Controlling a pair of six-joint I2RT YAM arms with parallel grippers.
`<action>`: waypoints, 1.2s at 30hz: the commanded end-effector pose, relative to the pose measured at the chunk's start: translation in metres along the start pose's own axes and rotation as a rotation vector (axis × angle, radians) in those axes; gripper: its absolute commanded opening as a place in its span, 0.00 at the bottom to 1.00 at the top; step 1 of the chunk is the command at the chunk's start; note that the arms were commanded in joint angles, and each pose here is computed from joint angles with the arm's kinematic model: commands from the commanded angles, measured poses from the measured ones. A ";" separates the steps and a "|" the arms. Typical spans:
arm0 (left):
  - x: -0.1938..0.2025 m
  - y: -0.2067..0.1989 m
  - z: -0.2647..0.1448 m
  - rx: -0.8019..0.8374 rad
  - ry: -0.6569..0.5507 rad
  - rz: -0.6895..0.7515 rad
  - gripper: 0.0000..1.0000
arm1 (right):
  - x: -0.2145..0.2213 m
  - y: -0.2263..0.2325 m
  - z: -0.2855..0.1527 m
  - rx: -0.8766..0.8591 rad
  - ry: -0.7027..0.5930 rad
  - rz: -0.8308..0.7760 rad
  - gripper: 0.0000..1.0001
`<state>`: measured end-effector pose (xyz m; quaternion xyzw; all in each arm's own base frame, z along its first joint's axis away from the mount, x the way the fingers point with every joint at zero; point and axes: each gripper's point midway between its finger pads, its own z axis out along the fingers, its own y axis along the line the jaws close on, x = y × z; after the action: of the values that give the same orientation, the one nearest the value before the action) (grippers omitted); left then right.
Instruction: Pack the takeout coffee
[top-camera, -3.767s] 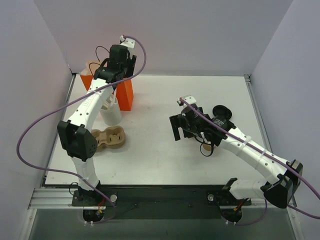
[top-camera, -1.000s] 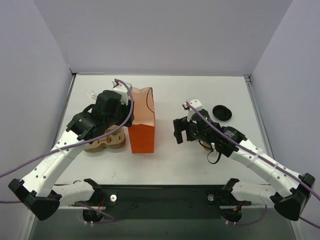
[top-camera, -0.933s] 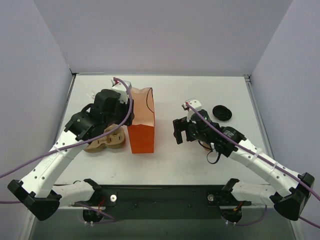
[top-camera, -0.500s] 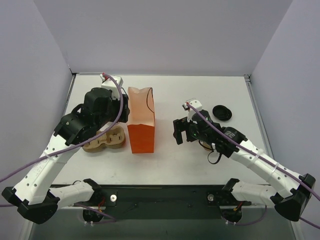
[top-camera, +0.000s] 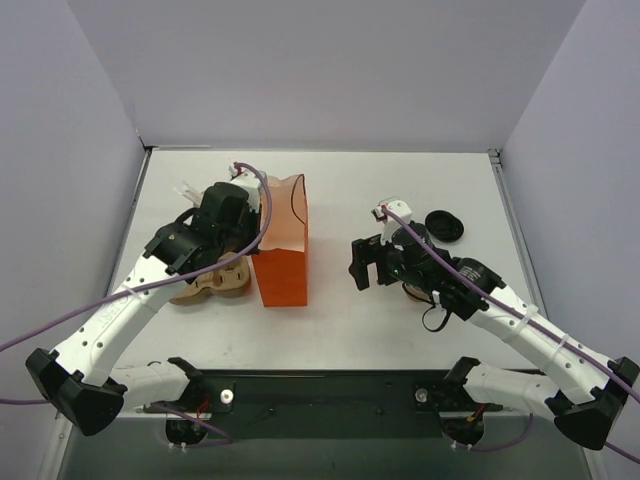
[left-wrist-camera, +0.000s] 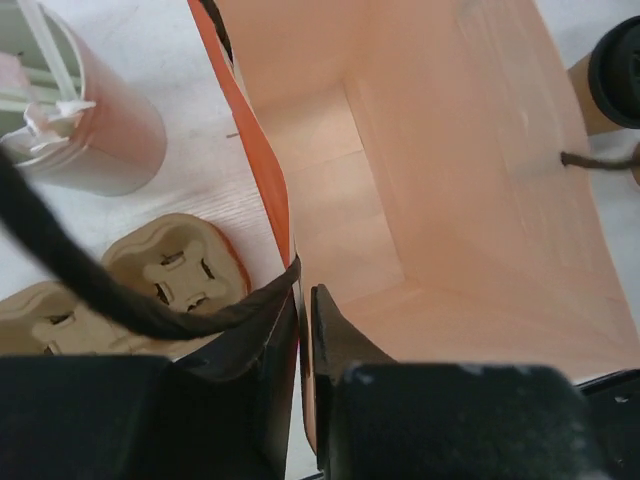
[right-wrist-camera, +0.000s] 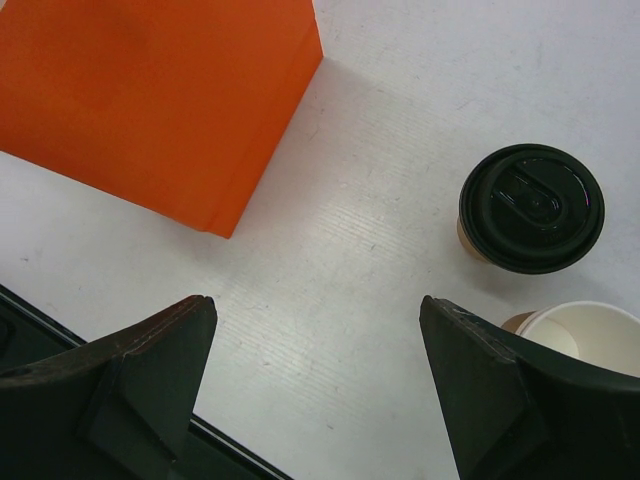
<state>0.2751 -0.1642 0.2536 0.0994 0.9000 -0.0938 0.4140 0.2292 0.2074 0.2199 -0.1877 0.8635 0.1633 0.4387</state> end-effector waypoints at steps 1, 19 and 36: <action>-0.035 -0.032 -0.005 0.189 -0.157 0.037 0.17 | 0.000 -0.006 -0.005 0.026 -0.008 0.018 0.87; -0.041 -0.046 0.013 0.317 -0.094 0.160 0.23 | -0.012 -0.013 -0.029 0.047 -0.051 0.056 0.86; -0.094 0.042 -0.088 -0.097 -0.389 -0.066 0.79 | 0.003 -0.017 -0.039 0.050 -0.028 0.074 0.86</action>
<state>0.2972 -0.1509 0.3424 0.1116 0.8304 -0.1104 0.5346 0.2103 0.1828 0.2340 -0.1578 0.8662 0.1652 0.4444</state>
